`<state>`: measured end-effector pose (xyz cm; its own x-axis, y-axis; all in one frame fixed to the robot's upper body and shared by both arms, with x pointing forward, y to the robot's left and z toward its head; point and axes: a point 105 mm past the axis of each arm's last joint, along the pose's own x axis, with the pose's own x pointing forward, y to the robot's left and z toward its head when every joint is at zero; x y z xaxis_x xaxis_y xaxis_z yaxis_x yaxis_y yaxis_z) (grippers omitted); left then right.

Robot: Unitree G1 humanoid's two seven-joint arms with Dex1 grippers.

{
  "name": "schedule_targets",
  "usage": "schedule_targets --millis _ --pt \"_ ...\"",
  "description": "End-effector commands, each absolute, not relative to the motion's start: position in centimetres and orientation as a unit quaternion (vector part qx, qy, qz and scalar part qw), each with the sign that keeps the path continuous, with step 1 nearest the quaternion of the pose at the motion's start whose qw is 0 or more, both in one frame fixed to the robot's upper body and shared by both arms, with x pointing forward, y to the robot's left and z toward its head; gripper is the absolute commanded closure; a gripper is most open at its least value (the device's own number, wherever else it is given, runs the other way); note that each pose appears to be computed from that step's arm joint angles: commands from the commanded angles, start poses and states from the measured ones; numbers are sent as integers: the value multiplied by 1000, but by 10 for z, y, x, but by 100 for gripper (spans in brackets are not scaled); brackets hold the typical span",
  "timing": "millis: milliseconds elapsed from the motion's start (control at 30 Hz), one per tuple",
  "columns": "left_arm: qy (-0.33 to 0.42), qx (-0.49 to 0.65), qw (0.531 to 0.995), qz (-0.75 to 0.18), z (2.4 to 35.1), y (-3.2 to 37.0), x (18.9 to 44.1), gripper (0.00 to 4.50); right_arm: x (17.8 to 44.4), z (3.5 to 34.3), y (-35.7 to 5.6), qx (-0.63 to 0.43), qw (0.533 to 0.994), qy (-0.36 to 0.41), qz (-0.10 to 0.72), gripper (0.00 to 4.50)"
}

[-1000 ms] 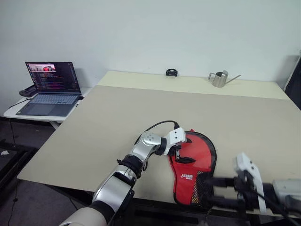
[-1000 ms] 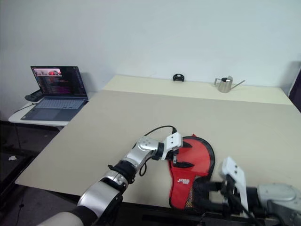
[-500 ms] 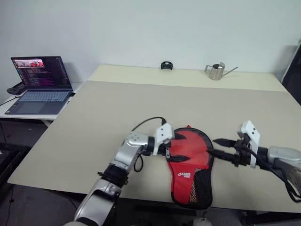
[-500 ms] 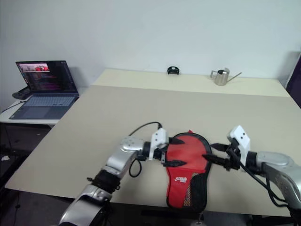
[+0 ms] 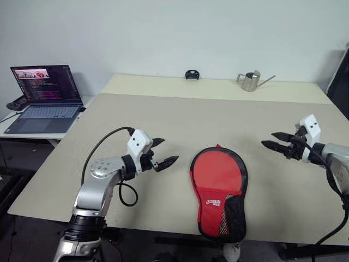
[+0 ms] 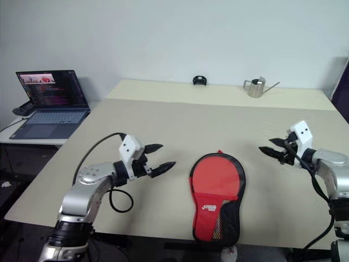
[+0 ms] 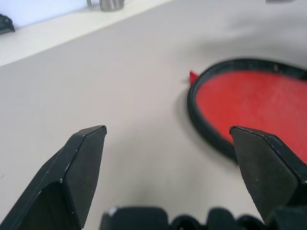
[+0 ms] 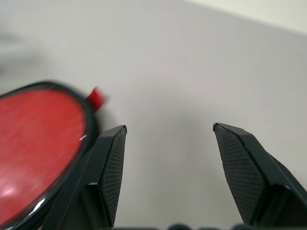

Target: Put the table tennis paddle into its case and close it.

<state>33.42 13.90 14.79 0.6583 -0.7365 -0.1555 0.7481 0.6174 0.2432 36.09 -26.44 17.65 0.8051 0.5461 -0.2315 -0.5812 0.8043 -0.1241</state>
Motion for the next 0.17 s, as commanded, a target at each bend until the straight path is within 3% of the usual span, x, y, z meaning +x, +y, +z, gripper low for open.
schedule_targets --millis 33,167 --pt "2 168 899 -403 158 143 335 0 356 190 -268 -113 943 74 305 138" --pt "7 172 906 -387 155 149 342 0 355 191 -273 -113 947 75 292 138"
